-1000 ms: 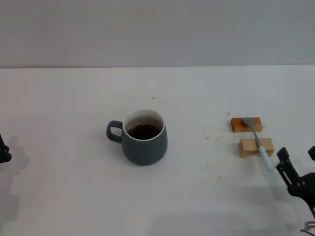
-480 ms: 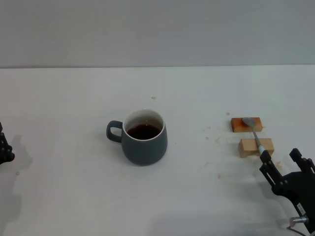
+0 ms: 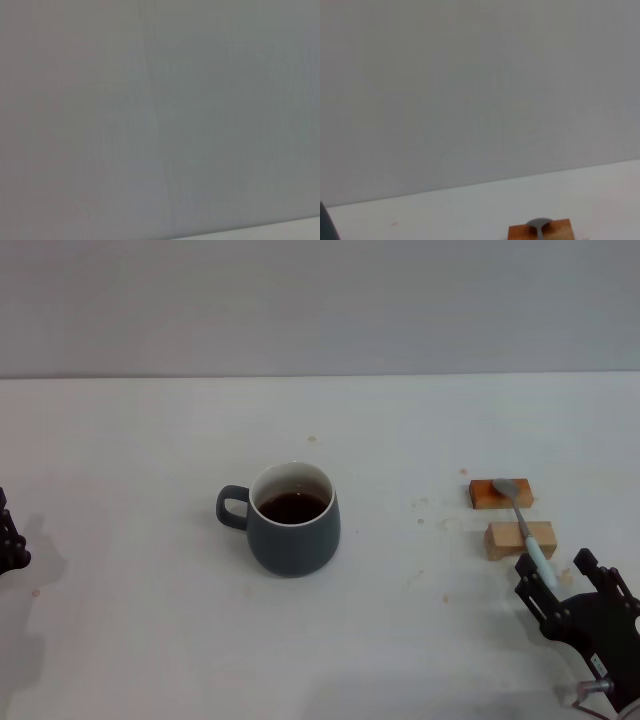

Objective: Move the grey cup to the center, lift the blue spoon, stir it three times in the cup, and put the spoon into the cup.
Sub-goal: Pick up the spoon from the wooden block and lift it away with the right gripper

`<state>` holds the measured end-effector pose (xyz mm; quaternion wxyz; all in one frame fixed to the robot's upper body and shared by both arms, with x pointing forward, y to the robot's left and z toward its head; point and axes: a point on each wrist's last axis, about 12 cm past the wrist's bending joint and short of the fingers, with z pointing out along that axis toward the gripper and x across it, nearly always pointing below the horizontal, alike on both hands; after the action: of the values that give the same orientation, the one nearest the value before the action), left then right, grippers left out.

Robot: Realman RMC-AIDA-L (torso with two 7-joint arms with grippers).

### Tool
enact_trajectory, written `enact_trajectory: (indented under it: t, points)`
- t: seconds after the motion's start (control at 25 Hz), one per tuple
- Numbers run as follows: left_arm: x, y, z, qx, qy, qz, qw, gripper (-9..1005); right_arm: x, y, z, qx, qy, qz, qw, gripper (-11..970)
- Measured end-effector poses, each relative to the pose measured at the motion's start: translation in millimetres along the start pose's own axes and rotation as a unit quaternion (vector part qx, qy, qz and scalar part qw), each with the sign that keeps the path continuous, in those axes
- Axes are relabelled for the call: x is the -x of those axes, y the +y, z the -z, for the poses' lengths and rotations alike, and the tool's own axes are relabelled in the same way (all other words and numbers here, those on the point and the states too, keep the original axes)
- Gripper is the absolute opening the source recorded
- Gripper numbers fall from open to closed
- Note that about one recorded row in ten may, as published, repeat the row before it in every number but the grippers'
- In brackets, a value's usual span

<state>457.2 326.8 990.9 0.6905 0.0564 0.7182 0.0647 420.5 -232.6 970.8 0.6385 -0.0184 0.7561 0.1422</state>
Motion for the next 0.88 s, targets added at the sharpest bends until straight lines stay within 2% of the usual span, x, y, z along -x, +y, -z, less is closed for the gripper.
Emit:
enact_trajectory:
  t: [0.76, 0.88]
  points:
    - [-0.2, 0.1, 0.0, 0.000, 0.001, 0.000, 1.000, -2, -0.9, 2.7, -6.7, 0.007, 0.013, 0.000, 1.000, 775]
    - [-0.1, 0.7, 0.0, 0.000, 0.001, -0.001, 1.000, -2, -1.0, 3.3, -6.7, 0.007, 0.013, -0.002, 1.000, 731]
